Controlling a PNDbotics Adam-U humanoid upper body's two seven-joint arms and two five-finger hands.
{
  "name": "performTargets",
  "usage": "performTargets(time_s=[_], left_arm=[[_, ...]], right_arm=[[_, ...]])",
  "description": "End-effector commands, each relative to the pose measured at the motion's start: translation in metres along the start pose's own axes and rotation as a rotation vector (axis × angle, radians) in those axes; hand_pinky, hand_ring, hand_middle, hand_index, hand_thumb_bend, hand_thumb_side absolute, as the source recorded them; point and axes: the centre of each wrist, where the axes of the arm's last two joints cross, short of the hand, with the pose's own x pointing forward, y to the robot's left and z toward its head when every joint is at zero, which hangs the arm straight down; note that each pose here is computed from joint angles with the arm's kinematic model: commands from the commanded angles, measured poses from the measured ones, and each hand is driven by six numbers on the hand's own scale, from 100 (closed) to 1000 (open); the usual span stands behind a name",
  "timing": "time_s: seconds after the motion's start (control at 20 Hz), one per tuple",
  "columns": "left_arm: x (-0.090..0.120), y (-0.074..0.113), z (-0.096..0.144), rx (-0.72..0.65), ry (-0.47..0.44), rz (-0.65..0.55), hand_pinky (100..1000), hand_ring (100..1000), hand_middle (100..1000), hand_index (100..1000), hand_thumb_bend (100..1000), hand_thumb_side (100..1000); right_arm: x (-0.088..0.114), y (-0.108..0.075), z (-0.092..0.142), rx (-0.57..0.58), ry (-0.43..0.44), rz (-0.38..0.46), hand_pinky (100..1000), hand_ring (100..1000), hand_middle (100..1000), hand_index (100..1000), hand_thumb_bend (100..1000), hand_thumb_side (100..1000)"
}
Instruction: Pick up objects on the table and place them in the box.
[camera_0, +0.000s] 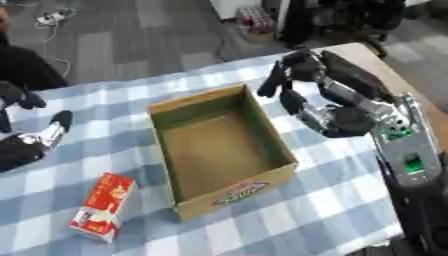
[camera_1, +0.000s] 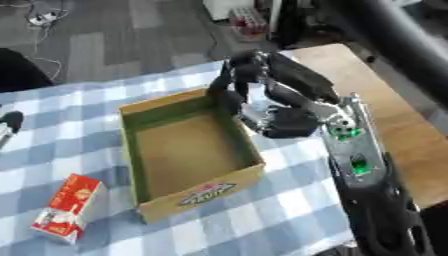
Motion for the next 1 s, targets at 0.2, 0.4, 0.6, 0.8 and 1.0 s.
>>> performTargets(time_s=[0.2,0.4,0.6,0.8,1.0], left_arm=[[-0.002,0.007,0.004,-0.128,0.004,-0.083,156,497,588,603,248,1000],[0.001,0.002,0.003,-0.203,-0.021,-0.099,146,494,569,567,259,1000],[0.004,-0.003,0.003,-0.242,-0.024,-0.088,131,489,548,550,258,1000],[0.007,-0.008,0.003,-0.279,-0.038,-0.089,148,499,554,552,263,1000],[0.013,-0.013,0.002,-0.308,-0.061,-0.100,178,517,581,574,277,1000]], right_arm=[[0.002,-0.007,-0.002,-0.002,-0.014,0.020,414,373,538,715,100,1000],[0.002,-0.007,-0.001,0.001,-0.014,0.021,415,373,537,714,100,1000],[0.002,-0.007,-0.001,0.001,-0.013,0.021,415,374,537,714,100,1000],[0.003,-0.008,-0.002,0.001,-0.015,0.022,415,374,537,713,100,1000],[0.003,-0.008,-0.002,0.003,-0.018,0.023,415,374,537,712,100,1000]])
